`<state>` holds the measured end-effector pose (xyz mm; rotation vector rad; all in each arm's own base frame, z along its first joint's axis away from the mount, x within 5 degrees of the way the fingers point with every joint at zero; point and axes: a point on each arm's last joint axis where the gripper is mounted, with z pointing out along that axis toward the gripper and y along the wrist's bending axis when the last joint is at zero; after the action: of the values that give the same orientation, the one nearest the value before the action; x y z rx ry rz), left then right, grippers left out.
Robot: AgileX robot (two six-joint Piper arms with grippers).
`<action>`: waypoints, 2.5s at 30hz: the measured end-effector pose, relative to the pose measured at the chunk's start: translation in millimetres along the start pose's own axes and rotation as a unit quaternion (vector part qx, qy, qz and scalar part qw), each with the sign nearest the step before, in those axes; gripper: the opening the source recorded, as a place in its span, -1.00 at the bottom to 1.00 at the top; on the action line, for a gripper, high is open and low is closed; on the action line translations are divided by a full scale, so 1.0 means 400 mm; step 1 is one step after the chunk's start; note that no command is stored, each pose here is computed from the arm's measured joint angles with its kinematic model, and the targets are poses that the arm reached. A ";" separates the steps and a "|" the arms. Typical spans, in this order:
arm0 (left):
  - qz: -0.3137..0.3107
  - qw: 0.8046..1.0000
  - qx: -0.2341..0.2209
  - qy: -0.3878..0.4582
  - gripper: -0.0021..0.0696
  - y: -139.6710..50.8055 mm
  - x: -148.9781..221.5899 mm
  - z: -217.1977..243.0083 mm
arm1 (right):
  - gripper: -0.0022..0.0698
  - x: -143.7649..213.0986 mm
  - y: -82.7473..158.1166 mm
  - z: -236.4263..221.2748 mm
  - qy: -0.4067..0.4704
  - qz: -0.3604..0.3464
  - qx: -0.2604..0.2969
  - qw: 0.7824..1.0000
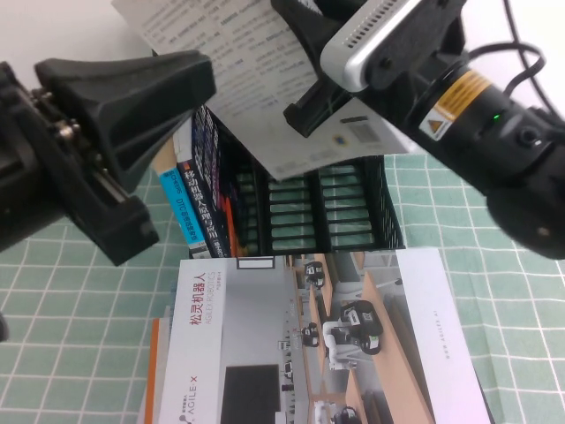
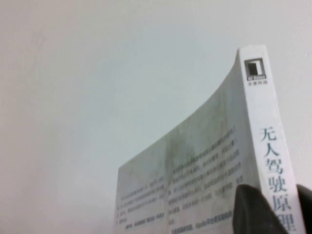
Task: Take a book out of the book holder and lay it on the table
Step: Pick up the right side book from the book shelf, then place the picked book on the book
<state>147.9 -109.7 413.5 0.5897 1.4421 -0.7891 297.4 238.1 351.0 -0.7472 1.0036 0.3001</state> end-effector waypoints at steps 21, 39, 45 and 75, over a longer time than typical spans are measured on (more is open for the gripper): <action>-0.108 0.958 -0.261 -0.051 -0.95 0.084 0.094 -0.124 | -0.61 -0.221 0.036 -0.154 -0.004 -0.227 -0.287 0.931; -0.182 0.942 -0.281 -0.003 -0.95 0.098 0.215 -0.133 | -0.61 0.007 0.105 -0.102 0.111 -0.270 -0.372 0.881; -0.182 0.942 -0.281 -0.003 -0.95 0.098 0.215 -0.133 | -0.61 0.022 0.129 -0.105 0.105 -0.229 -0.404 0.879; -0.185 0.947 -0.264 0.003 -0.95 0.090 0.217 -0.130 | 0.19 0.051 0.194 -0.182 0.191 0.050 -0.469 0.861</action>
<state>139.3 -57.1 320.2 -0.0931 1.7097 -0.6432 218.0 241.6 277.2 -1.6926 1.2671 0.7814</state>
